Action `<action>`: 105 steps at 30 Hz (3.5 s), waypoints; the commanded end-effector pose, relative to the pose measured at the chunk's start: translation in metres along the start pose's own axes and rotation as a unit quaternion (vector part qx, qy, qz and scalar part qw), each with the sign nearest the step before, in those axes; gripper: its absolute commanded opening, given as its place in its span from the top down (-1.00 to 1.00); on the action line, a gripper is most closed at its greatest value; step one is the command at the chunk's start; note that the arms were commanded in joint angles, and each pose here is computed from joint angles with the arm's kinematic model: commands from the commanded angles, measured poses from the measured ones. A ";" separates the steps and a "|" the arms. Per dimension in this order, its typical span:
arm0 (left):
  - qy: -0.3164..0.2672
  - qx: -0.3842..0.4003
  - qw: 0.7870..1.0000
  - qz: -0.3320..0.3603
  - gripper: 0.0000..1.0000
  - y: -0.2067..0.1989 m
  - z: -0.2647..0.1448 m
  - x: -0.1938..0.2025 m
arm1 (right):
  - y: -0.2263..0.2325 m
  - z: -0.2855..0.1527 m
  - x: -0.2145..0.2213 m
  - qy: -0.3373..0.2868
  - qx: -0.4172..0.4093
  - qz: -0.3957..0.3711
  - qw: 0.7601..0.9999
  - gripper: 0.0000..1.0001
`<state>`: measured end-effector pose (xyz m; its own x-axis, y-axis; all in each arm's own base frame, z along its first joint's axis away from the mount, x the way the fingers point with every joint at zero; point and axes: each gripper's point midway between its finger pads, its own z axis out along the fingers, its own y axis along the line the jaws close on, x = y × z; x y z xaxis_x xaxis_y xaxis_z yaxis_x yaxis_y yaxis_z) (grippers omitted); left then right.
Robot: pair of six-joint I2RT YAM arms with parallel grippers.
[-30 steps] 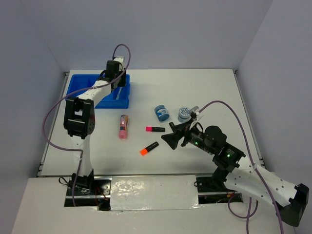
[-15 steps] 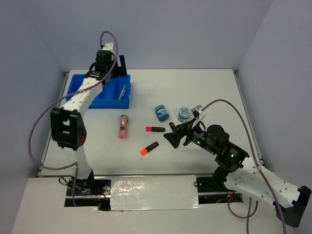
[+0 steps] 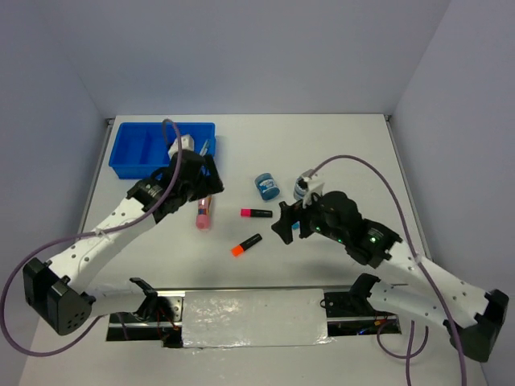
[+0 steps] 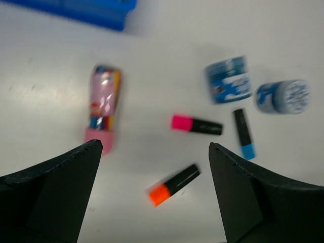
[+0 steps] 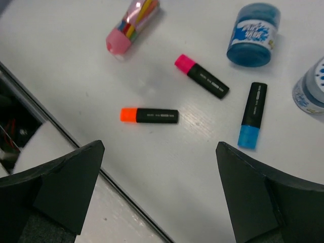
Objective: Sort the stationery into containers
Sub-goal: Pick up the pen from the center of the board, then place the pen in the storage box.
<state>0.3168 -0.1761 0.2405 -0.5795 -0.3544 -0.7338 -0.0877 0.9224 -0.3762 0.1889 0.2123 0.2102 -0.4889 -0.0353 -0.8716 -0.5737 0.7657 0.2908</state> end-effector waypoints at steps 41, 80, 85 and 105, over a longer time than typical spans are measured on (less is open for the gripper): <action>-0.074 -0.016 0.993 0.092 -0.99 0.106 -0.082 0.023 | 0.012 0.181 0.166 0.361 -0.173 -0.382 0.833 0.23; 0.030 0.362 0.927 -0.089 0.21 -0.061 -0.061 0.061 | 0.115 0.083 -0.036 -0.092 -0.148 0.045 0.984 1.00; 0.041 0.353 0.932 -0.071 0.82 -0.064 -0.051 0.065 | 0.120 0.085 -0.042 -0.099 -0.154 0.046 0.982 1.00; -0.061 -0.027 0.978 0.199 1.00 0.065 0.074 -0.128 | 0.010 -0.006 -0.040 -0.185 -0.038 0.089 0.978 -1.00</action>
<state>0.4165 -0.1254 0.2676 -0.4835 -0.0991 -0.8697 0.1015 0.9805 -0.1682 0.2034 0.2333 0.2562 -0.3236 0.3562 -0.8766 -0.5787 0.6585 0.4812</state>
